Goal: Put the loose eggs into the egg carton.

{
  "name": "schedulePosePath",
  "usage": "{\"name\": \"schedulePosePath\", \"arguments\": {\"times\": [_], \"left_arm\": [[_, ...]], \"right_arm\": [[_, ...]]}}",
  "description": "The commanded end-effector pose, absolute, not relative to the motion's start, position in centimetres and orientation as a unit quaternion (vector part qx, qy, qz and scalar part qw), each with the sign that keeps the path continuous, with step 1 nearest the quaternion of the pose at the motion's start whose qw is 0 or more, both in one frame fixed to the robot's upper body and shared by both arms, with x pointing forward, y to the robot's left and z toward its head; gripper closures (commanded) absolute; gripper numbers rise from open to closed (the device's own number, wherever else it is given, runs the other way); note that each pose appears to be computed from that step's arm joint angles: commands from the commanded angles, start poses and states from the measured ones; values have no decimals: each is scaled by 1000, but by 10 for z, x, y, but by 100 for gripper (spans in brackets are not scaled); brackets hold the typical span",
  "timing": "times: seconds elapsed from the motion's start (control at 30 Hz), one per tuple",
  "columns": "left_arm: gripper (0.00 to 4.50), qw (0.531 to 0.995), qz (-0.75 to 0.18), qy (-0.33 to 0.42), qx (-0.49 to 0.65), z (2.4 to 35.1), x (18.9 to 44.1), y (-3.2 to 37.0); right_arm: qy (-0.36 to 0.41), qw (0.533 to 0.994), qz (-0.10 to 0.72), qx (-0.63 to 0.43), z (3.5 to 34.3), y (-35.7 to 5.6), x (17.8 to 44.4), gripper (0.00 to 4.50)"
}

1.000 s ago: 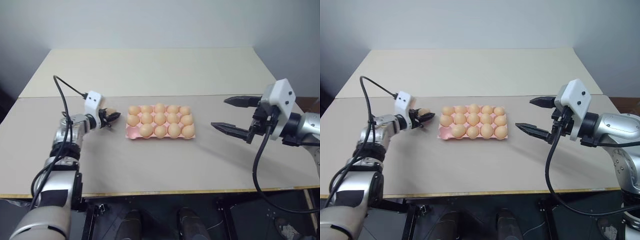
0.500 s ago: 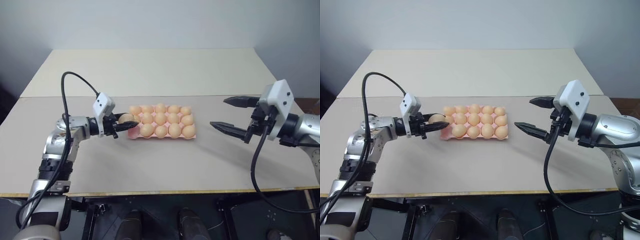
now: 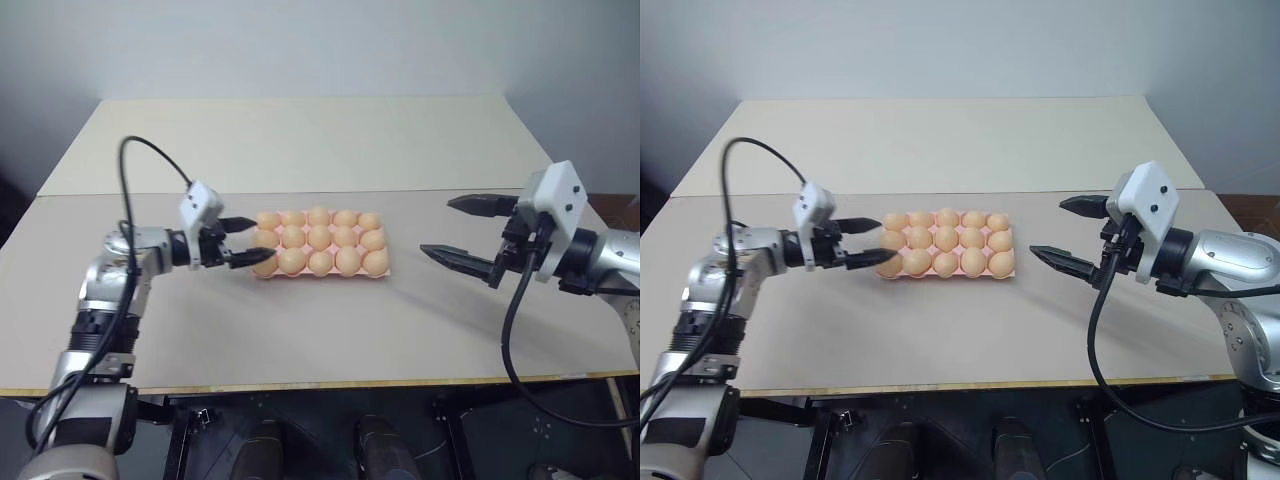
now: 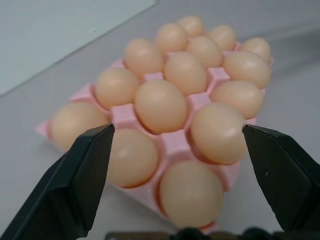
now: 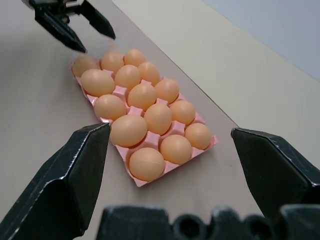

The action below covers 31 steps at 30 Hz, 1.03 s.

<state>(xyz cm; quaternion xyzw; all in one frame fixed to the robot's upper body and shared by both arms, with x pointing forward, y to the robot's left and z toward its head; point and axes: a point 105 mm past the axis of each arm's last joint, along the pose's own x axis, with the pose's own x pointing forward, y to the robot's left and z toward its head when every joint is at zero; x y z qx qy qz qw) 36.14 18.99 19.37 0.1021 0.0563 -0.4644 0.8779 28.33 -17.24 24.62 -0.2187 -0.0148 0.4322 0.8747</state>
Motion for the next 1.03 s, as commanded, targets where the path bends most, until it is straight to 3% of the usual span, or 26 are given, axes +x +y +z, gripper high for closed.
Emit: {"name": "schedulePosePath", "arguments": {"times": [0.03, 0.2, 0.5, 1.03], "left_arm": [[3, 872, -478, 5, 107, 237, 338, 211], [3, 871, -475, 17, 126, 251, 307, 237], [3, 898, -426, 26, 111, 253, 258, 248], [3, 904, -418, 27, 80, 254, 249, 243]], "right_arm": [[-30, 872, 429, -233, 258, -177, 278, 0], [-24, 876, 419, -236, 251, -183, 278, 0], [-14, 889, 407, -209, 242, -189, 277, 0], [-9, 884, 415, -213, 240, -187, 281, 0]]}}
